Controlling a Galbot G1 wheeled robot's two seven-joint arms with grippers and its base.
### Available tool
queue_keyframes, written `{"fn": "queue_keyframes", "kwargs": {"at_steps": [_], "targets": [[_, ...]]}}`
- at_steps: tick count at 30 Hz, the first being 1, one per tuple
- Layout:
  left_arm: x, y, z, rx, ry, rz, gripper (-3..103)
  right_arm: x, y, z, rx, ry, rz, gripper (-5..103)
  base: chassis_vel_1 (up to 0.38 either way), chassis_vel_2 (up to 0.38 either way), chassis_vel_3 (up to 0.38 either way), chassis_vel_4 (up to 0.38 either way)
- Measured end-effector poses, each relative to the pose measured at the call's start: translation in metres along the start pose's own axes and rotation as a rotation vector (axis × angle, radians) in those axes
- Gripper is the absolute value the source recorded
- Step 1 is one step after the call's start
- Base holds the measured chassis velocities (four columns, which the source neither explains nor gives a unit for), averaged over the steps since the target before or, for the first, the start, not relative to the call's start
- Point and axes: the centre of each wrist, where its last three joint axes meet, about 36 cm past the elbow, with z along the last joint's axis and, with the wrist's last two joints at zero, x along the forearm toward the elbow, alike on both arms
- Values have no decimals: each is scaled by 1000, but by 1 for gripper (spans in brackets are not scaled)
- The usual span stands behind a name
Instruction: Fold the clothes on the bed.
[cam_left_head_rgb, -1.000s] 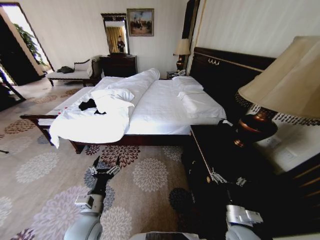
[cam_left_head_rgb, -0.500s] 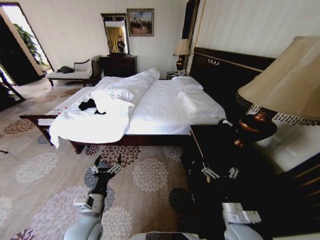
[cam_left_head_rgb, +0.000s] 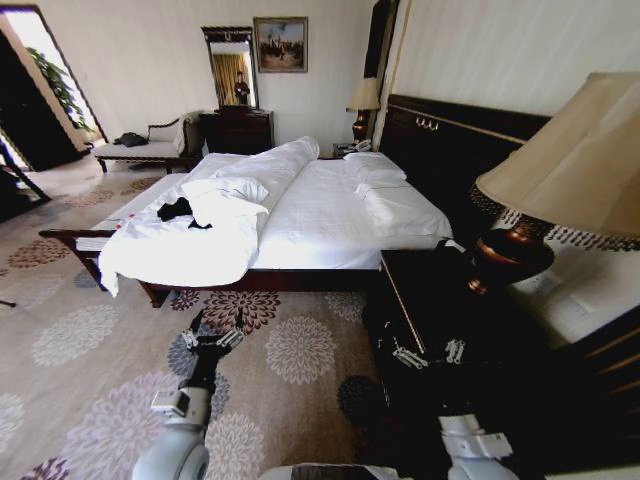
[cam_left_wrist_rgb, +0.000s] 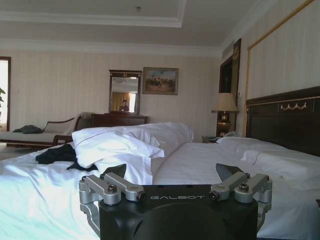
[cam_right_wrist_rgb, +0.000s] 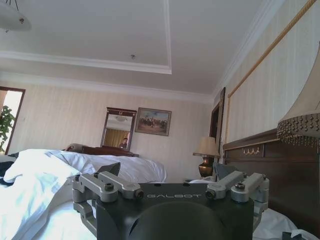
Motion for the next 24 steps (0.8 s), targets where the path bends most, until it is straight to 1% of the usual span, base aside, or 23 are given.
{"fn": "queue_keyframes", "kwargs": {"at_steps": [7, 12, 19, 24], "targets": [[-1, 1, 0, -7, -1, 0, 100, 1, -1, 0, 3, -7, -11, 100, 0, 0, 0, 0], [-2, 1, 1, -11, -3, 3, 100, 3, -2, 0, 5, -6, -6, 100, -60, 57, 59, -65], [-3, 2, 1, -12, -9, 5, 100, 5, -3, 3, 11, -6, 7, 100, -147, 170, 149, -158], [-4, 3, 2, -15, -7, 5, 100, 7, -2, 4, 17, -1, 8, 100, -249, 244, 263, -222]]}}
